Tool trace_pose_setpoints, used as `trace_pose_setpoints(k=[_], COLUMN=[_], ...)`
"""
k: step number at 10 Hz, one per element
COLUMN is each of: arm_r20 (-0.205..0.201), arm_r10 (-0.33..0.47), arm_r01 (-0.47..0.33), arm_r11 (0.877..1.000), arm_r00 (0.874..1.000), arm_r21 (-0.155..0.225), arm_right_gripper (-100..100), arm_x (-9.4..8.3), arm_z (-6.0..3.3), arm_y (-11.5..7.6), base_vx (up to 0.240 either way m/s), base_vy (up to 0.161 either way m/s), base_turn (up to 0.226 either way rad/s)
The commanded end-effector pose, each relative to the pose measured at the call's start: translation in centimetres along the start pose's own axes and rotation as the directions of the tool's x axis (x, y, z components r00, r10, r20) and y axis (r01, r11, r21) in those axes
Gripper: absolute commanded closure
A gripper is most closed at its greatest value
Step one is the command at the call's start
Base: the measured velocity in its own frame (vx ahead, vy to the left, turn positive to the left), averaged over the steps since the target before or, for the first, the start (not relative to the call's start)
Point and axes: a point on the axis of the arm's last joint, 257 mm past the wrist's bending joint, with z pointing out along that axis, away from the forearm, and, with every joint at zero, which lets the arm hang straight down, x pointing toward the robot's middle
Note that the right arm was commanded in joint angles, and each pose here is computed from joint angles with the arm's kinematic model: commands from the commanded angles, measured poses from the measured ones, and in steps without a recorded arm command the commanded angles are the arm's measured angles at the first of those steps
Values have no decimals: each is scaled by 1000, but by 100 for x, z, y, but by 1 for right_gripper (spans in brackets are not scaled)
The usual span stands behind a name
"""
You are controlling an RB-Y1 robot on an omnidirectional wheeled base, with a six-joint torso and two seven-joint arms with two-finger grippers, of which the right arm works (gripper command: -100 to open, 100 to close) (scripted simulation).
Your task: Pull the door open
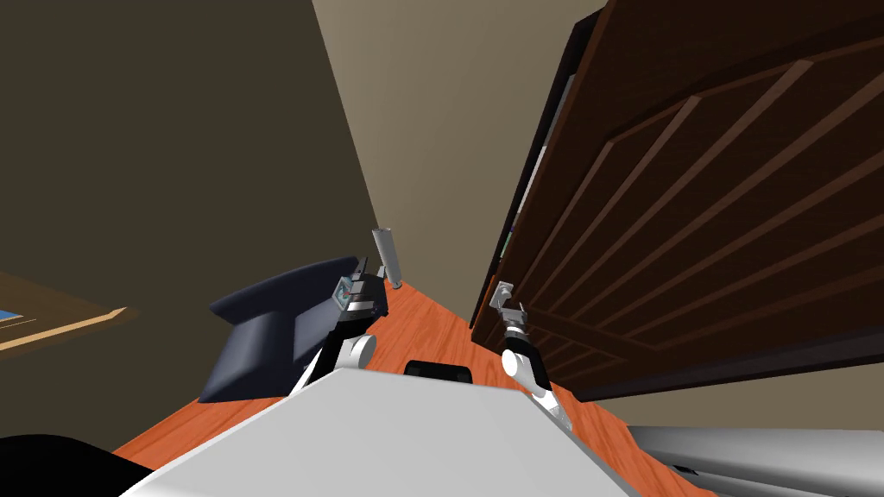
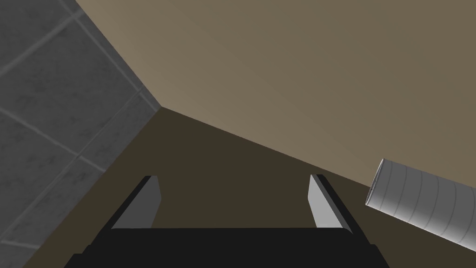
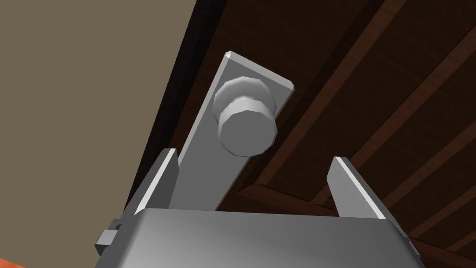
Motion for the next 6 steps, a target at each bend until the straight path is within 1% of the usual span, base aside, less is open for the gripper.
trace_pose_setpoints(k=[1,2,3,6], arm_r20=[11,16,21,33], arm_r10=[103,161,218,343], arm_r01=[-103,-161,-218,-343], arm_r11=[995,987,976,939], arm_r00=[995,987,976,939], arm_r21=[-3,-6,-9,-17], arm_right_gripper=[-100,-100,-100,-100], arm_x=[5,7,9,15], arm_z=[-30,-48,-65,-104], arm_y=[-43,-66,-87,-139], base_vx=[-100,-109,-99,-85], base_vy=[-16,-10,-10,-24], base_turn=[69,66,61,47])
